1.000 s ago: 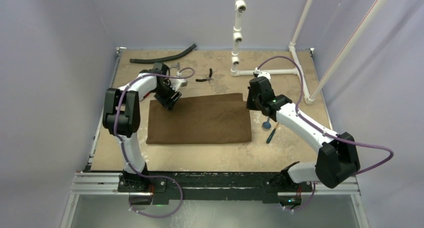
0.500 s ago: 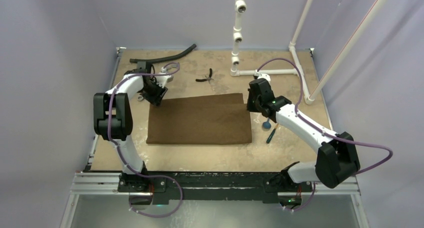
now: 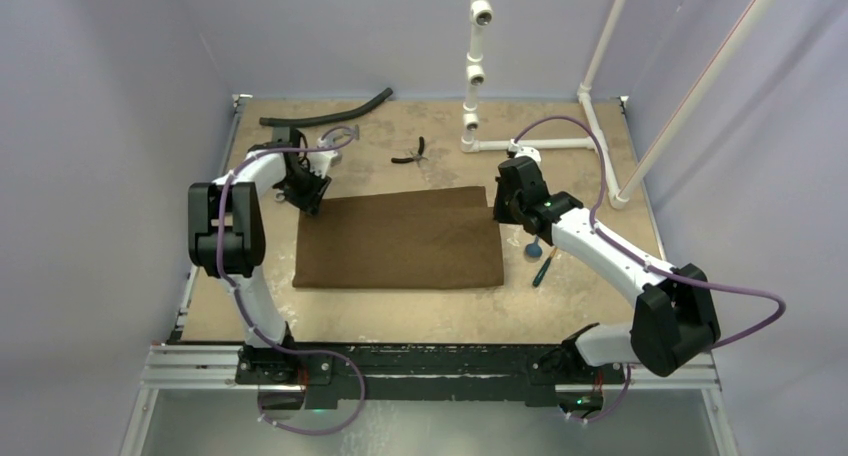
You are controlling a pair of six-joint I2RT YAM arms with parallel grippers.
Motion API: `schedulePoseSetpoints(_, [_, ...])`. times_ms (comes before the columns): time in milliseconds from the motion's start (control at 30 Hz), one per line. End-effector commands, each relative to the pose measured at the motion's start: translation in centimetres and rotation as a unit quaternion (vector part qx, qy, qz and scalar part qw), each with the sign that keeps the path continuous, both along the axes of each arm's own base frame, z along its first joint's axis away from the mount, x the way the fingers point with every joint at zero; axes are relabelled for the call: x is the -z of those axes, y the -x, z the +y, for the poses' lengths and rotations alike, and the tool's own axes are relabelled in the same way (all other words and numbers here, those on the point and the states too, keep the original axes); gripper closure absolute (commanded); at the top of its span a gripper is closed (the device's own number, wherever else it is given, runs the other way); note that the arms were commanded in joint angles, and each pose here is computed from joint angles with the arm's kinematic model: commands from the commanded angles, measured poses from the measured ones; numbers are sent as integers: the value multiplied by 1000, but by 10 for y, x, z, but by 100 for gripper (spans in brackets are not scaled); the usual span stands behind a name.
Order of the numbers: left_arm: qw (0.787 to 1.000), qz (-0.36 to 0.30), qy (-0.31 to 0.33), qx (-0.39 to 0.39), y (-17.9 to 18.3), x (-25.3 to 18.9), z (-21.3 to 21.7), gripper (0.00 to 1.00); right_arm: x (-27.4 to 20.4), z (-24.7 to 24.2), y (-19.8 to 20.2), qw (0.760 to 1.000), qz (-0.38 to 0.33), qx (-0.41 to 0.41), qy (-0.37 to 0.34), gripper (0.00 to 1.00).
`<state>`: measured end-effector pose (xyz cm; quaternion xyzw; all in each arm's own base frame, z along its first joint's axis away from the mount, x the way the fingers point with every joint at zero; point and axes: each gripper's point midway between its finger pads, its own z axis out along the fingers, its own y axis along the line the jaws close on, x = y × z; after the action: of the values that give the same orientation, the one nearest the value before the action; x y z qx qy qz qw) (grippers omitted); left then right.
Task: Fold the napkin into a case and place the utensils inside
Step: Fold and flatten the napkin at the center of the board.
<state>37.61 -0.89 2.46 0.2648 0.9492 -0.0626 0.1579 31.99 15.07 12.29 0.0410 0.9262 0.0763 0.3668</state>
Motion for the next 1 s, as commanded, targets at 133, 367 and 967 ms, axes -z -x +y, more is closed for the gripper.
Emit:
schedulePoseSetpoints(133, [999,21,39,-13,2,13,-11,75,-7,3,-1,1000,-10,1,-14,100])
schedulePoseSetpoints(367, [999,14,44,-12,1,7,-13,79,-6,4,-4,1000,-13,5,-14,100])
schedulePoseSetpoints(967, [999,-8,32,-14,3,1,-9,71,-8,4,-6,1000,-17,6,-14,100])
